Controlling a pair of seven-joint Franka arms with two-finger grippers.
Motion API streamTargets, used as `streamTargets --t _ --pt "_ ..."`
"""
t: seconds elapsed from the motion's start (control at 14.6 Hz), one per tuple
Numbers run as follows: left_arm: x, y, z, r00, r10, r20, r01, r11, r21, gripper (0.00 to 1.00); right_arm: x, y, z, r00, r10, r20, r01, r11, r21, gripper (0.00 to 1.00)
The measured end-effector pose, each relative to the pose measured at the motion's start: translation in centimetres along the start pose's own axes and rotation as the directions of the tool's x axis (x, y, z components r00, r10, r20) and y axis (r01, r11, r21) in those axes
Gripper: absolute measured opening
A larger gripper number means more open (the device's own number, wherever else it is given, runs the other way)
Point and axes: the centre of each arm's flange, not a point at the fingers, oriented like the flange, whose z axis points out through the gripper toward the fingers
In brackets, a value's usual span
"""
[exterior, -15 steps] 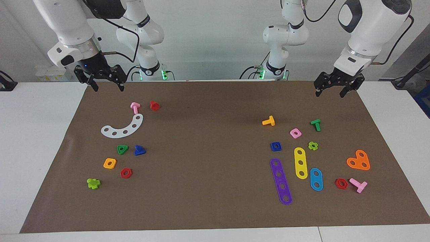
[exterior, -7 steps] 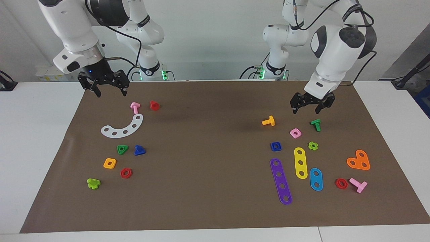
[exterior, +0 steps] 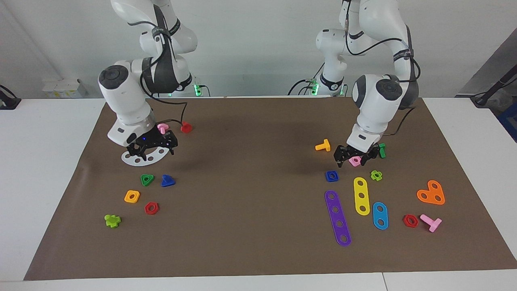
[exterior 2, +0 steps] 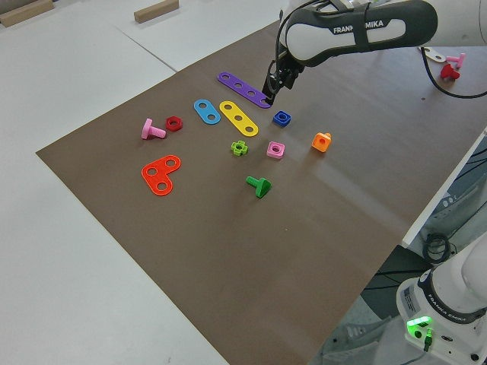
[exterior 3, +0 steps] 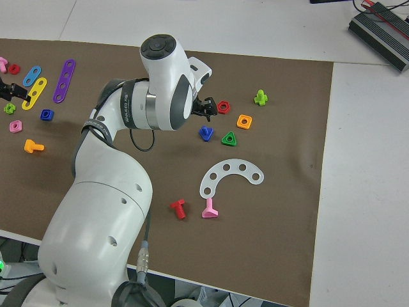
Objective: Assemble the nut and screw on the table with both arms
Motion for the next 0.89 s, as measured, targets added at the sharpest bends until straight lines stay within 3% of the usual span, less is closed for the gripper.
streamTargets --t 0.27,0.48,0.61,0.68,0.75,0.89 --pt "0.0 2.3 3.6 1.0 -0.021 -0.018 0.021 1.0 -0.006 0.9 1.0 0.3 5.4 0.999 -0.031 -0.02 0.03 1.0 -0.008 0.96" --pt "-0.3 3.1 6.2 1.0 -0.022 -0.02 0.022 1.0 -0.005 0.86 1.4 0.5 7.3 0.999 -0.031 -0.033 0.031 0.999 -0.013 0.86" --pt "-0.3 2.9 6.8 1.0 -0.025 -0.015 0.025 1.0 -0.002 0.85 1.5 0.5 7.8 0.999 -0.031 -0.04 0.03 0.999 -0.015 0.73" --pt "-0.3 2.8 6.9 1.0 -0.026 -0.013 0.026 1.0 -0.001 0.82 1.5 0.5 8.1 0.999 -0.031 -0.036 0.031 0.999 -0.014 0.72" --pt "-0.5 2.7 7.0 1.0 -0.027 -0.009 0.027 1.0 0.001 0.81 1.5 0.5 8.6 0.999 -0.031 -0.032 0.031 0.999 -0.013 0.63" --pt "-0.9 2.6 7.6 1.0 -0.027 0.004 0.027 1.0 0.005 0.7 1.6 0.5 9.4 0.999 -0.031 -0.036 0.03 0.999 -0.015 0.59"
